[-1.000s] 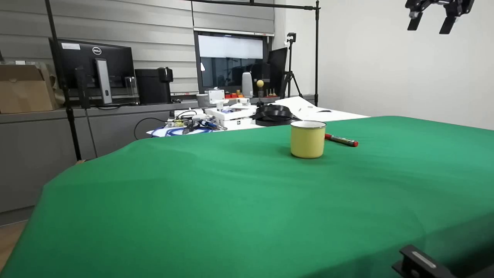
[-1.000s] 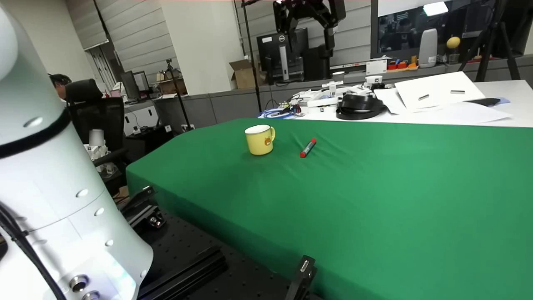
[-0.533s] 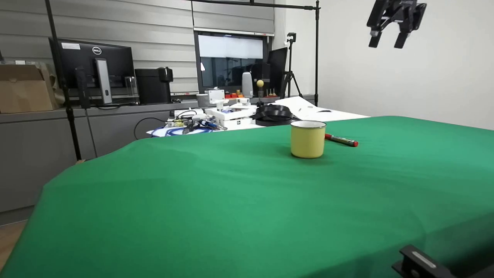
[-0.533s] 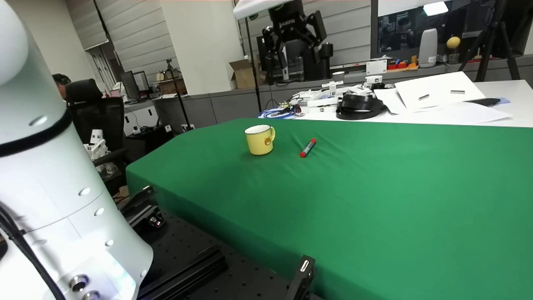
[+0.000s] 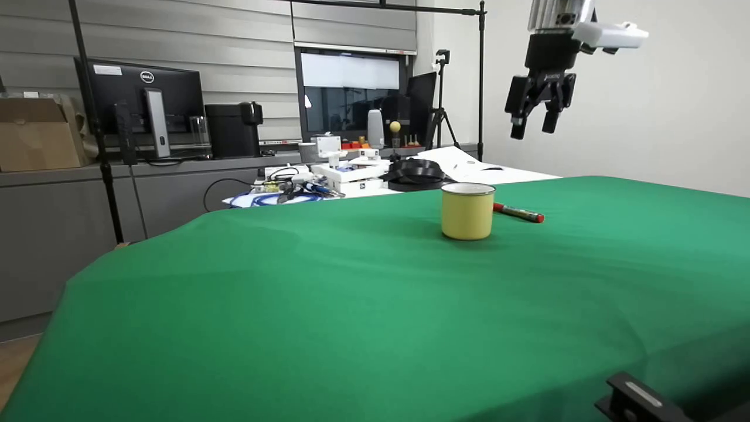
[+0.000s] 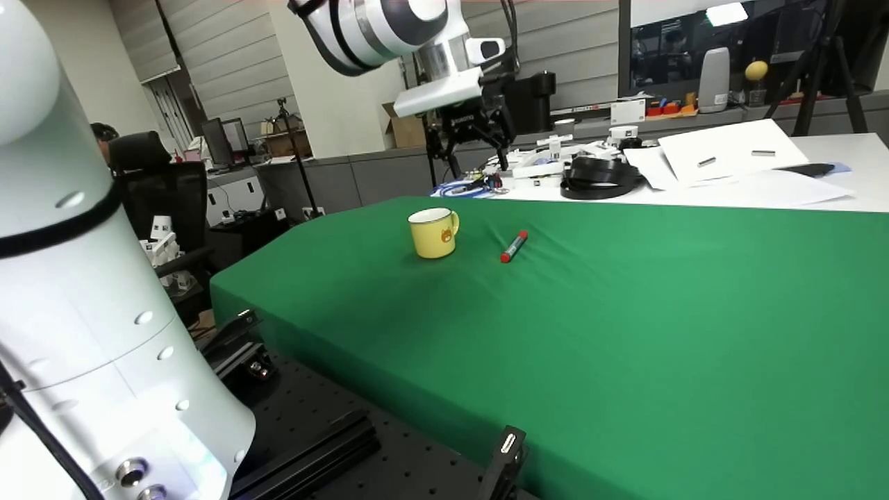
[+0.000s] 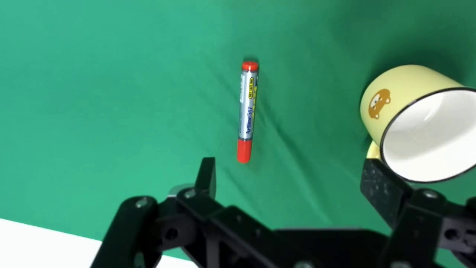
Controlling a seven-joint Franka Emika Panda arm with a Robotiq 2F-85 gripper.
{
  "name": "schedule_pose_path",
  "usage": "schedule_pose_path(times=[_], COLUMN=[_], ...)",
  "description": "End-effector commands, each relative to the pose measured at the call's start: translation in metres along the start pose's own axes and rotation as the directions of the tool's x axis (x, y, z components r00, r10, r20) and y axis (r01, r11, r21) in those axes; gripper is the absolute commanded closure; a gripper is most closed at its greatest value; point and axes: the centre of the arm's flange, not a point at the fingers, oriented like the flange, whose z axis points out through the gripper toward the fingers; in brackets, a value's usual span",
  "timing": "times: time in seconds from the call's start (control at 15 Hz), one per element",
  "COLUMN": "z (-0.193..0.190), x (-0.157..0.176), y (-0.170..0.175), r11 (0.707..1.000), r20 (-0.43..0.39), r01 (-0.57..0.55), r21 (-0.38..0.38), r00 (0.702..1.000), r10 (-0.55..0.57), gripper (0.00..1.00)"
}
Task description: Put the red marker in the yellow mug, take the marker out of the mug and place it on the left side of the table
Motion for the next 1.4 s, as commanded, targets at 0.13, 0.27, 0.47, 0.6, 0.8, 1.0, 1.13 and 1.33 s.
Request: schedule_pose_path(times=[0.13,0.27,0.47,0.6,0.8,1.0,1.13,1.33], z=[0.056,0.07,0.09,0.1,0.112,0.121,0.127,0.134], x=[0.041,0.048,0.054,0.055,0.055,0.05,0.045,0.038], y=[0.004,0.005,0.012,0.018,0.025,0.032,0.034,0.035], r11=[1.0,1.0,1.0,0.999,0.998,0.996,0.994,0.991], r20=[0.12,0.165,0.222,0.252,0.283,0.302,0.313,0.322], r01=[0.003,-0.002,-0.019,-0.029,-0.046,-0.075,-0.094,-0.111], r21=[0.002,0.007,0.016,0.026,0.031,0.048,0.059,0.069], r00=[0.993,0.986,0.975,0.968,0.958,0.952,0.947,0.943], r10=[-0.003,0.001,0.015,0.022,0.036,0.057,0.071,0.083], gripper=[0.0,0.0,0.0,0.0,0.0,0.0,0.0,0.0])
